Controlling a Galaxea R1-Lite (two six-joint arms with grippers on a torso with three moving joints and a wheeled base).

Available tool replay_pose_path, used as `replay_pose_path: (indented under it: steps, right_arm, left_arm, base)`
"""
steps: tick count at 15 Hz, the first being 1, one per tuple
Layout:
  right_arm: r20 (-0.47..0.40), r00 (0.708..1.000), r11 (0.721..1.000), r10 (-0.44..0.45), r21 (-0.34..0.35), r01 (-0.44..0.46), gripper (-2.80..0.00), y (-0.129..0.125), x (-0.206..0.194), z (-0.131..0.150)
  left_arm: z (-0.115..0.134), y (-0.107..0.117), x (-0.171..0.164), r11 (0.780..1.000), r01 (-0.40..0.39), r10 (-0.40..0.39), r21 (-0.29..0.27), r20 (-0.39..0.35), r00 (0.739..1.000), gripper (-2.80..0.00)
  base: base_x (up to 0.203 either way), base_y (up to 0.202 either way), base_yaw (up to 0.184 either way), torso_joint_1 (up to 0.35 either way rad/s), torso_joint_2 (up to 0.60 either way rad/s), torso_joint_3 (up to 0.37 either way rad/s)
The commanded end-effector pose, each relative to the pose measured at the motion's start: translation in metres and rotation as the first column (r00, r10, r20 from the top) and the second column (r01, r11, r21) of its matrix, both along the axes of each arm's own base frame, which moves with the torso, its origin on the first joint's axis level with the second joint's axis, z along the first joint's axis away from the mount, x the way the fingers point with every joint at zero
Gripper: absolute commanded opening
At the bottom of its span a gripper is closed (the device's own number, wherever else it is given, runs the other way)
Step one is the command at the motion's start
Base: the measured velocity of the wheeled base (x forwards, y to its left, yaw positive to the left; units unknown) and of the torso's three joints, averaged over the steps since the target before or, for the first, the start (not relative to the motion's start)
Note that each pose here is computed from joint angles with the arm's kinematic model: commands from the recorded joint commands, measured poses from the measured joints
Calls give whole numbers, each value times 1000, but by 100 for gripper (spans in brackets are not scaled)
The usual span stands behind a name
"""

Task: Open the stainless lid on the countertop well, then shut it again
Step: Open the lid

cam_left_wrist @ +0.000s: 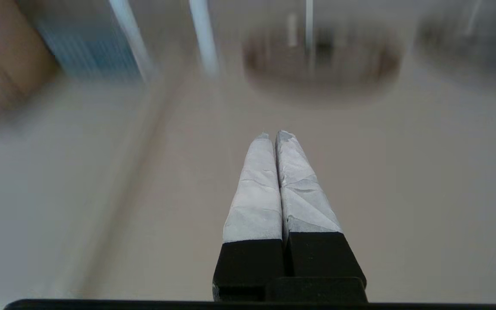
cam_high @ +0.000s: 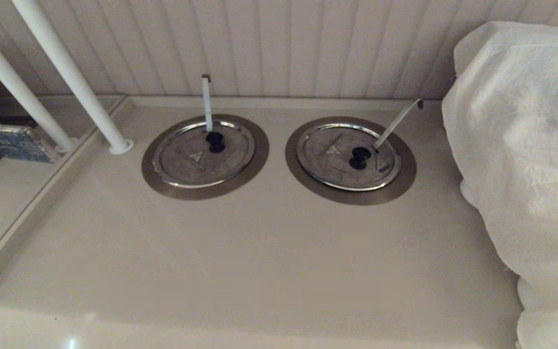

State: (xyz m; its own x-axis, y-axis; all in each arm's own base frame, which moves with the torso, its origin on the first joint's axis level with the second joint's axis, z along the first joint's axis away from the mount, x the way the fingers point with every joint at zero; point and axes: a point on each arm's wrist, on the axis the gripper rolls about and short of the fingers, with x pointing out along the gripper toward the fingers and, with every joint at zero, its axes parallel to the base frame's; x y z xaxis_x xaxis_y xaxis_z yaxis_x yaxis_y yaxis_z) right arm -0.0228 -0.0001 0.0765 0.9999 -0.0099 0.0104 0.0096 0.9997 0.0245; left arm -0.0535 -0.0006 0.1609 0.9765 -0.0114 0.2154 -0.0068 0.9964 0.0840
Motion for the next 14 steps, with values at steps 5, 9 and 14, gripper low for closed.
replay_pose_path:
  steps: [5,9,14]
  right_arm:
    - [0,1000,1000,-1,0,1,0,0,0,0]
    - [0,1000,1000,1,0,-1,0,0,0,0]
    - [0,1000,1000,1,0,-1,0,0,0,0]
  left_arm:
    - [120,3,81,994,-94,81,-49,-220,972,-280]
    - [190,15,180,979,-148,110,-137,-253,961,-280]
    - [235,-58,280,982,-62,20,-179,-231,973,-280]
  base:
    - [0,0,0,0,0,0]
    - [0,0,0,0,0,0]
    - [0,0,0,0,0,0]
